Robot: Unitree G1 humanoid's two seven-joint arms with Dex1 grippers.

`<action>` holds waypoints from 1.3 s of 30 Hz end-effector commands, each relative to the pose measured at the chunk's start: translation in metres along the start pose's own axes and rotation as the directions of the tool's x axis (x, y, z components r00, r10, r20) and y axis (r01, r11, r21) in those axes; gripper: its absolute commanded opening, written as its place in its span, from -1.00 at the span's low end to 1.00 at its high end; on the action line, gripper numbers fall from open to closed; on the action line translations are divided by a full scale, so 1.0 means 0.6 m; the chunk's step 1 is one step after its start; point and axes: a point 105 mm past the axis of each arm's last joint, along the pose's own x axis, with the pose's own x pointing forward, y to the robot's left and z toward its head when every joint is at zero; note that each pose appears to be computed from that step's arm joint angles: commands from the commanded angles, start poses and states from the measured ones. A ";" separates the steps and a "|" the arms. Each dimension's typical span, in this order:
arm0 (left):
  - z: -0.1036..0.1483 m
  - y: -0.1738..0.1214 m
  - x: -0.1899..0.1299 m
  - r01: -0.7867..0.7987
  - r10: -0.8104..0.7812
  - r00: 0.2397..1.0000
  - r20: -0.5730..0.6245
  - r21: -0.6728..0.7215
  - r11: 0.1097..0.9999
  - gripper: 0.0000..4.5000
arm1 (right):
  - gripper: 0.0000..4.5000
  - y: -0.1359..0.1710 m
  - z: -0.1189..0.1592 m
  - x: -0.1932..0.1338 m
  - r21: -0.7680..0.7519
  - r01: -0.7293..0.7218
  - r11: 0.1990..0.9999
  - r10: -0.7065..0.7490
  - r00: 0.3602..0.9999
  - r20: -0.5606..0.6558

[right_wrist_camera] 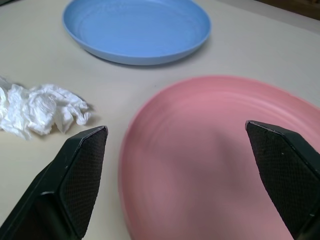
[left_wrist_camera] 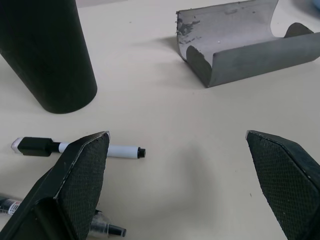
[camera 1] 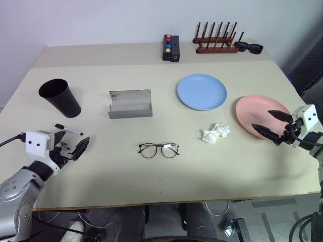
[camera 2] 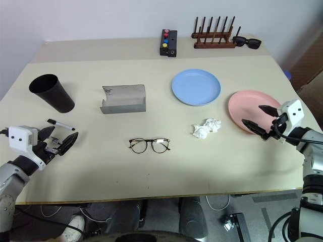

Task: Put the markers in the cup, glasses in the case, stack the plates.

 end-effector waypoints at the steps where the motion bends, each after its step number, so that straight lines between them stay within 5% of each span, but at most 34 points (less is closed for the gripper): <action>1: 0.019 0.005 -0.006 -0.019 0.018 0.999 0.038 0.031 0.999 0.98 | 1.00 -0.001 0.029 0.010 -0.032 -0.001 0.999 0.003 0.999 0.046; 22: 0.024 0.002 -0.018 0.030 -0.027 0.999 -0.035 0.084 0.996 0.98 | 1.00 0.043 0.065 0.047 -0.059 -0.087 0.994 0.093 0.991 0.098; 39: 0.014 0.074 -0.038 -0.154 0.179 0.972 -0.150 0.166 0.974 0.98 | 1.00 0.105 0.082 0.081 -0.041 -0.158 0.987 0.162 0.978 0.129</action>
